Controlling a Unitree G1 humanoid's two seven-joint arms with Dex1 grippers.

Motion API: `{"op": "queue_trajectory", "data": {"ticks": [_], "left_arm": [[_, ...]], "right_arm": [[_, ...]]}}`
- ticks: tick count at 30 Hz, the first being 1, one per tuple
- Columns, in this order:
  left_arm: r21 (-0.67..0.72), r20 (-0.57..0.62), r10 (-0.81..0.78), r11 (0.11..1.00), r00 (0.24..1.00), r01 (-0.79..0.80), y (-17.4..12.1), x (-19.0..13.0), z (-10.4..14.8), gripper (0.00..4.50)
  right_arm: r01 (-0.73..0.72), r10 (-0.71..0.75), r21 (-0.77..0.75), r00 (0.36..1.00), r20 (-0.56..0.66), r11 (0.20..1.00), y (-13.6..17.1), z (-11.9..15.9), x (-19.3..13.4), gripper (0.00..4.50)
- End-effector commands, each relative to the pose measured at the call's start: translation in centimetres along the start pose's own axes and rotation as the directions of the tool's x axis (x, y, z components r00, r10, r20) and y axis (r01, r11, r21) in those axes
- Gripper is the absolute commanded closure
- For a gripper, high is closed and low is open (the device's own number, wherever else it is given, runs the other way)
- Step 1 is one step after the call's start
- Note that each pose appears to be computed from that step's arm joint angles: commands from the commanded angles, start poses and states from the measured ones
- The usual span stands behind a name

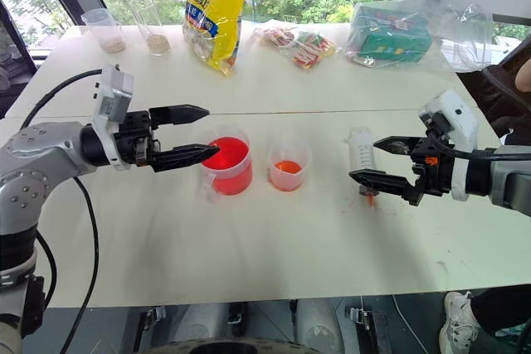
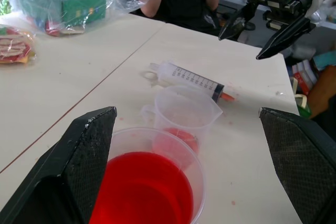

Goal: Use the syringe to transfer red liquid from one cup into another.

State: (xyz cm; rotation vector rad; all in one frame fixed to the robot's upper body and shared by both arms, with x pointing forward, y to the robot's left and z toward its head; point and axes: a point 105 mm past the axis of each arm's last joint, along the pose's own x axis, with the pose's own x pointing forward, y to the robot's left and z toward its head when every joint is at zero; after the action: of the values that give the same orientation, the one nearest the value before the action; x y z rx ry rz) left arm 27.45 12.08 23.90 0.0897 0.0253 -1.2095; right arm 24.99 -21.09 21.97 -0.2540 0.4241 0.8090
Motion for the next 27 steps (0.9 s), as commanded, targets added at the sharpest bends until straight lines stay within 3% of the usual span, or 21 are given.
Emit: {"op": "queue_trajectory", "data": {"ticks": [1, 18, 27], "left_arm": [[0.039, 0.021, -0.012, 0.999, 1.000, 0.011, -0.3, 0.0, 0.7, 0.00], [0.046, 0.051, -0.027, 0.999, 0.998, 0.024, -0.2, 0.2, 1.3, 0.00], [0.056, 0.069, -0.042, 0.998, 0.997, 0.038, -0.1, 1.4, 0.7, 0.00]], "right_arm": [[0.028, -0.025, -0.050, 0.999, 0.048, 0.998, -0.2, 1.2, -0.4, 0.04], [0.105, -0.102, -0.053, 0.993, 0.052, 0.993, -1.1, 0.8, -0.2, 0.04], [0.223, -0.220, 0.061, 0.974, -0.057, 0.973, -4.6, -0.1, 0.2, 0.04]]}}
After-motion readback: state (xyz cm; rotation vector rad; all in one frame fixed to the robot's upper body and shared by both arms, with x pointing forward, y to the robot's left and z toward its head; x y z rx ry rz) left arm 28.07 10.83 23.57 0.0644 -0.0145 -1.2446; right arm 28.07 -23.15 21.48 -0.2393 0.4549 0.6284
